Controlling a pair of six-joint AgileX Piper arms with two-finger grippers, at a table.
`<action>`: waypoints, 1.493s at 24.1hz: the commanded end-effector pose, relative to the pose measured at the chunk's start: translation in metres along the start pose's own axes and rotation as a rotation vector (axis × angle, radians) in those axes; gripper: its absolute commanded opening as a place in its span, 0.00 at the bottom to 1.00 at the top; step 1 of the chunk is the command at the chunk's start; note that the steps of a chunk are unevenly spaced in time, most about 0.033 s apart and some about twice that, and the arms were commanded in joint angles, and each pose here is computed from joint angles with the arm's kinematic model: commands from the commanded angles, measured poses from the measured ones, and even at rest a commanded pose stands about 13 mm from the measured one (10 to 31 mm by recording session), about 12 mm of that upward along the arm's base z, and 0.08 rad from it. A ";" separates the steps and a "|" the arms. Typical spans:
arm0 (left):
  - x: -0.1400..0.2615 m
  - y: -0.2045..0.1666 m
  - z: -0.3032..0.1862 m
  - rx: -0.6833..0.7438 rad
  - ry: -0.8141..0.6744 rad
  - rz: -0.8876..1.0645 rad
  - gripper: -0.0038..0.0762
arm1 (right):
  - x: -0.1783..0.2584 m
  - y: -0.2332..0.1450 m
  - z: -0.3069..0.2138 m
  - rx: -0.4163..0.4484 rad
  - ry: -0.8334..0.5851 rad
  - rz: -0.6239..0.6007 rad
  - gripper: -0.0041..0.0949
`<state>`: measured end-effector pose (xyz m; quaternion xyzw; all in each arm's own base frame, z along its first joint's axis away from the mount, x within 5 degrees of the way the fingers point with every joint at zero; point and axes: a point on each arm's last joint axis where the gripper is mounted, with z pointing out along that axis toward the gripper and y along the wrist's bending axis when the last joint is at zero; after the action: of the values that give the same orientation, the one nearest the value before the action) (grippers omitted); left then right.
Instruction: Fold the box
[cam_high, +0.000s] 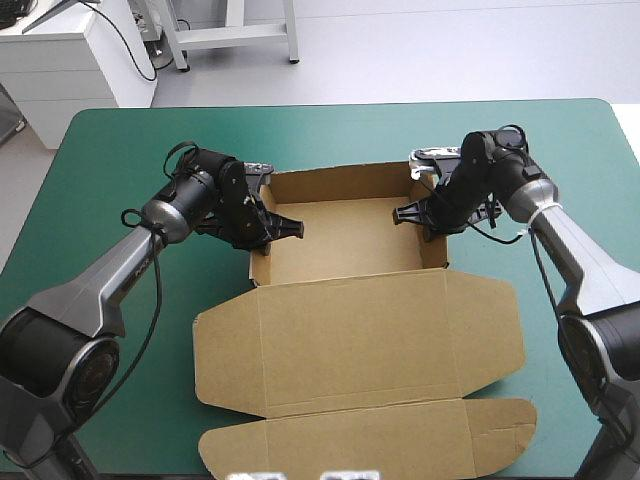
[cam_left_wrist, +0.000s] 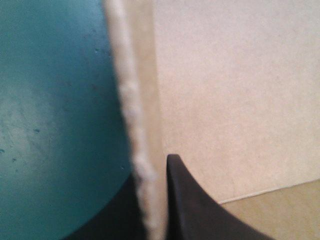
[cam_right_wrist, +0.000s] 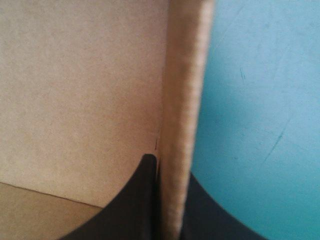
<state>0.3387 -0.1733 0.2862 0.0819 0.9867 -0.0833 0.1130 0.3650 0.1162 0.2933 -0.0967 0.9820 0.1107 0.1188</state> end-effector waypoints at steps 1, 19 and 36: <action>-0.009 -0.004 -0.013 -0.013 -0.110 0.067 0.04 | -0.002 0.014 -0.015 -0.083 -0.028 -0.027 0.03; -0.001 -0.015 0.006 0.116 0.055 0.083 0.23 | -0.005 0.010 0.010 -0.074 0.041 0.007 0.36; -0.013 0.000 -0.084 0.008 -0.159 0.135 0.69 | -0.008 0.016 -0.077 0.006 -0.191 -0.045 0.87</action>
<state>0.3524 -0.1760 0.3271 0.1375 0.9733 -0.0996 0.1545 0.3707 0.1204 0.3302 -0.1039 0.9748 0.1143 0.1610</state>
